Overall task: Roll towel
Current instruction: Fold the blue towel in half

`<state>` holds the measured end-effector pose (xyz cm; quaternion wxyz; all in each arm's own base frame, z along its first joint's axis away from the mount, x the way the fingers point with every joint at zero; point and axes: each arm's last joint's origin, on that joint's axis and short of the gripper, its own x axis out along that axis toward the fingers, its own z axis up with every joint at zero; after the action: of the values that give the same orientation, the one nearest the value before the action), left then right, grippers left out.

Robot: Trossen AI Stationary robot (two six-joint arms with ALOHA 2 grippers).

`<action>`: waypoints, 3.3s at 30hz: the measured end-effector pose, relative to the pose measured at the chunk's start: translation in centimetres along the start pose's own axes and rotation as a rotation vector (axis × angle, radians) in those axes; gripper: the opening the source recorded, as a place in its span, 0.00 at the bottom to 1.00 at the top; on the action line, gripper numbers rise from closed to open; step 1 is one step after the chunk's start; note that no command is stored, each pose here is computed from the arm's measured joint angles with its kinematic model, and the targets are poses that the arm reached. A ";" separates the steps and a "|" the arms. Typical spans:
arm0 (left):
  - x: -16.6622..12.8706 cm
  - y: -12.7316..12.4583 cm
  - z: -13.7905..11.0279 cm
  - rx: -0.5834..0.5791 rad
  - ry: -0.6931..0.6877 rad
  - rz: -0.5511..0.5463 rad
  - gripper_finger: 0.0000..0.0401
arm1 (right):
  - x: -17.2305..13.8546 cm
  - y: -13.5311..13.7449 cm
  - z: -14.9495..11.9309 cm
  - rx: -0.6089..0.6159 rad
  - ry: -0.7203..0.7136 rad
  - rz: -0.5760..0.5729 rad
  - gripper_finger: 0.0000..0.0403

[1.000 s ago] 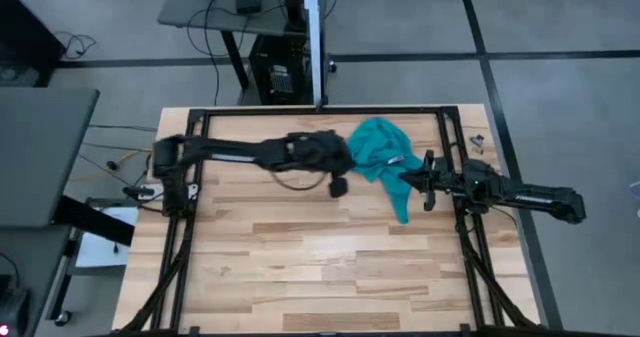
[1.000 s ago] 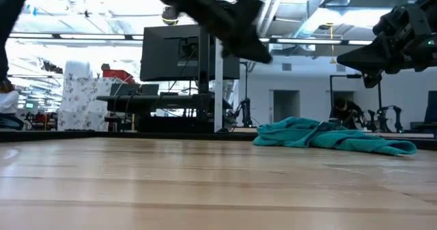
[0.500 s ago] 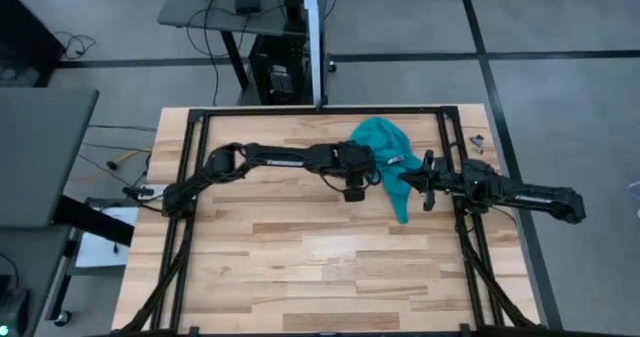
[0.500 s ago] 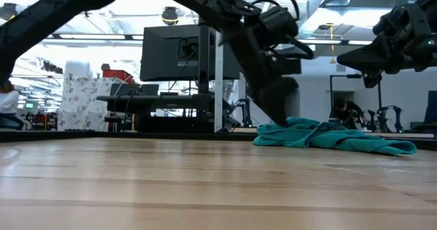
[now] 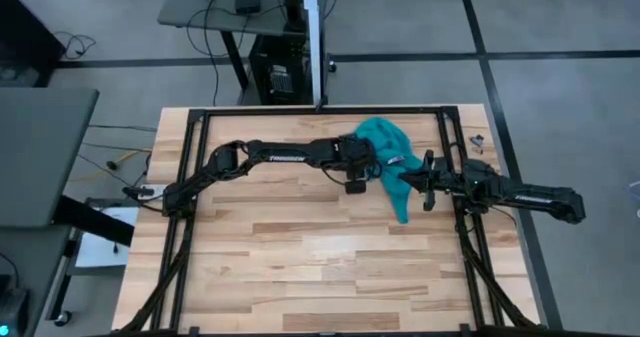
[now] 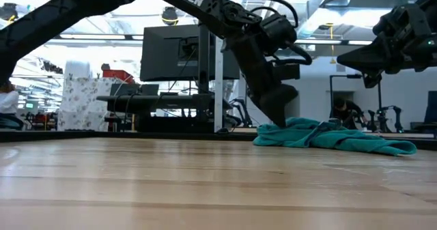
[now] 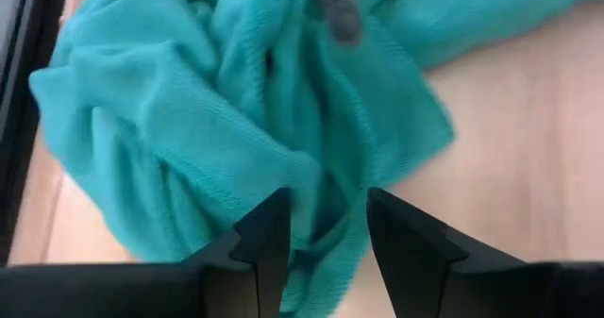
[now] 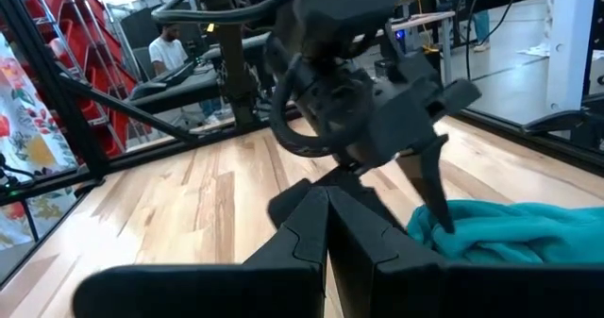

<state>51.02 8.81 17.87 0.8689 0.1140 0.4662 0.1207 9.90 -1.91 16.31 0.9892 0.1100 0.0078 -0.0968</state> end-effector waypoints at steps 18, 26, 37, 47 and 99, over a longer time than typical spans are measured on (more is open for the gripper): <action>0.7 0.0 -0.6 0.037 0.048 0.059 0.31 | 0.0 0.0 0.0 0.000 0.000 0.001 0.00; 0.4 -1.2 -0.4 0.126 0.038 0.003 0.31 | 0.0 0.0 0.0 0.000 0.000 0.000 0.00; 0.8 0.2 -1.1 0.112 0.084 0.001 0.29 | 0.0 0.0 0.0 0.000 0.000 0.000 0.00; 0.7 -0.1 -1.0 0.118 0.081 -0.005 0.22 | 0.0 0.0 0.0 0.000 0.000 0.000 0.00; -22.5 -0.6 2.1 -0.142 0.024 -0.289 0.00 | 1.0 1.6 2.1 0.248 0.084 0.064 0.02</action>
<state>40.78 0.93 36.43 0.8775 -0.0173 0.4784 0.0282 11.19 -1.03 18.67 0.9693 0.2357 0.0339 -0.0605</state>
